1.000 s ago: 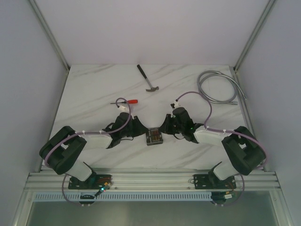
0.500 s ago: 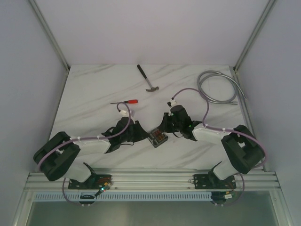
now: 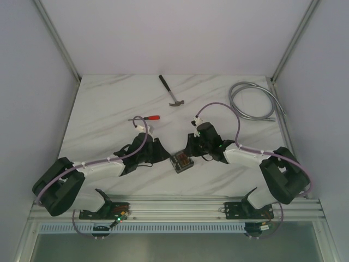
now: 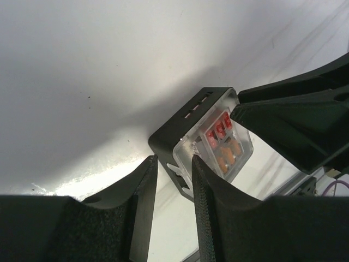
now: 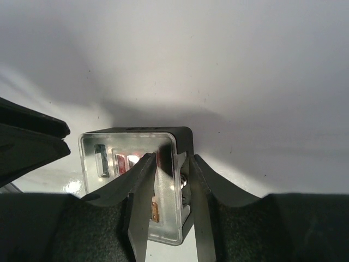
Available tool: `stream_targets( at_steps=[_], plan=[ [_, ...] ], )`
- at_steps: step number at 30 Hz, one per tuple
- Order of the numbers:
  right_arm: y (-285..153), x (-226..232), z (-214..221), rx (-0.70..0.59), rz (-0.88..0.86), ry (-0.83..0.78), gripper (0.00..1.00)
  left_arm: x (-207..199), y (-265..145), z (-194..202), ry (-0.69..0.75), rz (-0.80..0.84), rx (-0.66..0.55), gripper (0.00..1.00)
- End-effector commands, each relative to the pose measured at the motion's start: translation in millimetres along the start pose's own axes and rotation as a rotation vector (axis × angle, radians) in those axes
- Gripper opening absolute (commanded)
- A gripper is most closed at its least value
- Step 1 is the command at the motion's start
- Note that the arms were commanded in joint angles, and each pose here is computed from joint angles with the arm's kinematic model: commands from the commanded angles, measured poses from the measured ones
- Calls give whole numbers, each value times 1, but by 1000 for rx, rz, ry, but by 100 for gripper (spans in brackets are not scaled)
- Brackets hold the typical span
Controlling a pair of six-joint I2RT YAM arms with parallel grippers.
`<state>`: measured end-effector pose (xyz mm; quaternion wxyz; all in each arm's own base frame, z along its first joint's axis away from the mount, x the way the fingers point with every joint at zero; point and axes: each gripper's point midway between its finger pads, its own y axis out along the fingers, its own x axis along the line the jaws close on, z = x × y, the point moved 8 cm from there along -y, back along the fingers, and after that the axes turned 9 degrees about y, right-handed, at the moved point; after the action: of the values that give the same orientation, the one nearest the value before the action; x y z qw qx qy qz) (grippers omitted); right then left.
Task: Snap on the fuse box
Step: Close the fuse box cover on the fuse box base.
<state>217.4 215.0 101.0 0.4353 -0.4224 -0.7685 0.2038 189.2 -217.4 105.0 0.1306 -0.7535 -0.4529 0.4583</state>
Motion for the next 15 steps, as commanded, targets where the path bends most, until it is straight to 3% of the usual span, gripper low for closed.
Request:
stream_targets(
  at_steps=[1, 15],
  plan=[
    [-5, 1, 7, 47, -11, -25, 37, 6, 6, 2, 15, -50, 33, 40],
    [4, -2, 20, 125, -37, -20, 31, 34, 22, 44, -52, -94, 174, 25]
  ],
)
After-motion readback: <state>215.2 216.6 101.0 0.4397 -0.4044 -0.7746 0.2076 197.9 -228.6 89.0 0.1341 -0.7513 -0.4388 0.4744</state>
